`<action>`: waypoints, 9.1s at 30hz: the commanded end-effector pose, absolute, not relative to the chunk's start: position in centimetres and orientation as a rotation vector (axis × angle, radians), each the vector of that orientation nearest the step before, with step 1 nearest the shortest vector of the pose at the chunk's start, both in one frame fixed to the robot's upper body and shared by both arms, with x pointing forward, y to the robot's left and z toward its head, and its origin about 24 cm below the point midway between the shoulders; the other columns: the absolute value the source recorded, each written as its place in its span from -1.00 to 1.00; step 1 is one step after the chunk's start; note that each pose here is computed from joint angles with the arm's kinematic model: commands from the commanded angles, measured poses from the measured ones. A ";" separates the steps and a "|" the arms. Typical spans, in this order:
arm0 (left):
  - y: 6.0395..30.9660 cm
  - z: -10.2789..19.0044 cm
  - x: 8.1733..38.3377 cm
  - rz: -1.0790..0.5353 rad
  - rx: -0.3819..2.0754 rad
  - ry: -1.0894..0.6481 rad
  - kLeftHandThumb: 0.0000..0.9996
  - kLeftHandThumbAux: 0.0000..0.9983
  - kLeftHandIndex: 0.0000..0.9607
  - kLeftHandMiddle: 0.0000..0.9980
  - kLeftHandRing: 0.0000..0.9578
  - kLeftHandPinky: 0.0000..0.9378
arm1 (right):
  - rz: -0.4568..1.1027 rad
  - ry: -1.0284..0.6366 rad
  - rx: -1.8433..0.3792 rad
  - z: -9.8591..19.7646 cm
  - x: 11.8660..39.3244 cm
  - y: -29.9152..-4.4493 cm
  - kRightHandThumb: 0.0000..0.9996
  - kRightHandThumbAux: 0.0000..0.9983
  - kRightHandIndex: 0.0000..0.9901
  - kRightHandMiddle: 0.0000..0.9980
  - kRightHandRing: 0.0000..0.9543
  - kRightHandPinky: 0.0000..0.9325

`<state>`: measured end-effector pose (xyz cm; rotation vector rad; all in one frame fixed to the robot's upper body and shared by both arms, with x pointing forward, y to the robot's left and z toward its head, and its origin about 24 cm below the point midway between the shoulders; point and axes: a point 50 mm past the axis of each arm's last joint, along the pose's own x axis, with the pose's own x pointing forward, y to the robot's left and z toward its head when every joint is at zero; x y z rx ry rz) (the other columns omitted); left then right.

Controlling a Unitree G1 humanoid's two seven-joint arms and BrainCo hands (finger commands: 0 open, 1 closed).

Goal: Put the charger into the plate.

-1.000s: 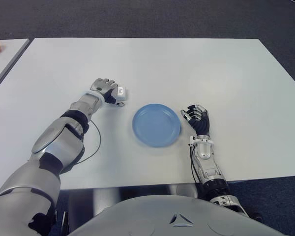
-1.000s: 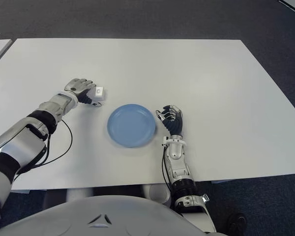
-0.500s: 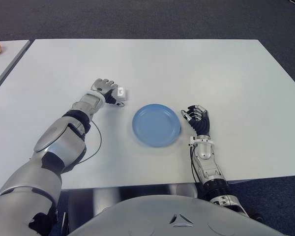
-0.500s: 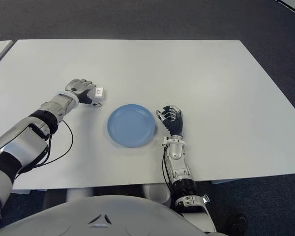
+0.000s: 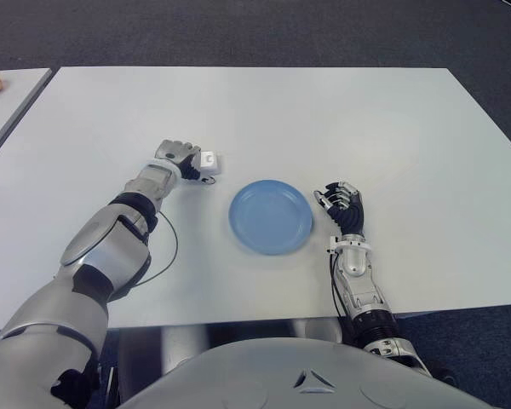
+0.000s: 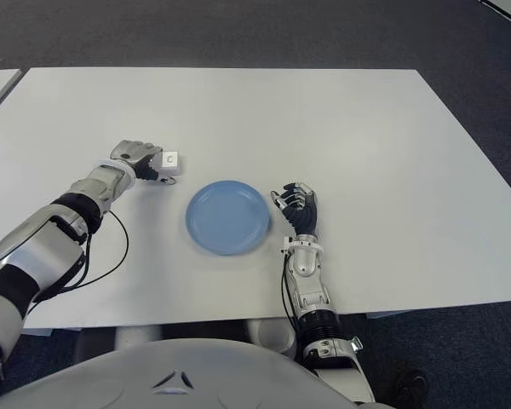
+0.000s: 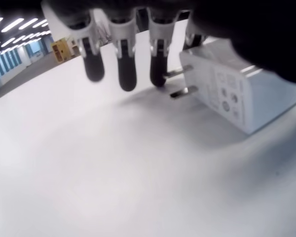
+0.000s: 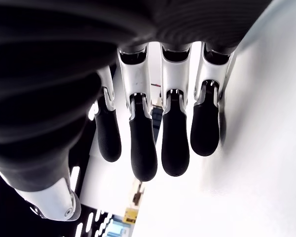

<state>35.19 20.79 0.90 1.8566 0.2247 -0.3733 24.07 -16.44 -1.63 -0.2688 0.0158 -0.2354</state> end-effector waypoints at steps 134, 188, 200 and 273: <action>10.9 4.0 27.0 -0.617 1.400 -0.283 0.70 0.34 -0.17 0.09 0.74 0.75 | -0.214 0.032 -0.308 -1.6 23.6 -17.4 0.41 0.47 -0.14 0.15 0.23 0.27; 10.7 3.1 26.2 -0.707 1.448 -0.439 -0.38 0.21 -1.00 -0.95 -0.98 -0.99 | -0.219 0.028 -0.307 -1.7 23.8 -17.5 0.41 0.47 -0.14 0.14 0.23 0.28; 10.6 3.6 26.0 -0.650 1.422 -0.519 -0.68 0.11 -1.00 -1.00 -1.00 -1.00 | -0.220 0.021 -0.308 -1.6 23.8 -17.5 0.41 0.47 -0.14 0.15 0.24 0.29; 20.0 -3.5 24.9 0.206 0.360 0.081 0.36 0.46 -0.09 0.36 0.41 0.38 | -0.216 0.044 -0.308 -1.9 23.6 -17.9 0.41 0.47 -0.14 0.14 0.23 0.28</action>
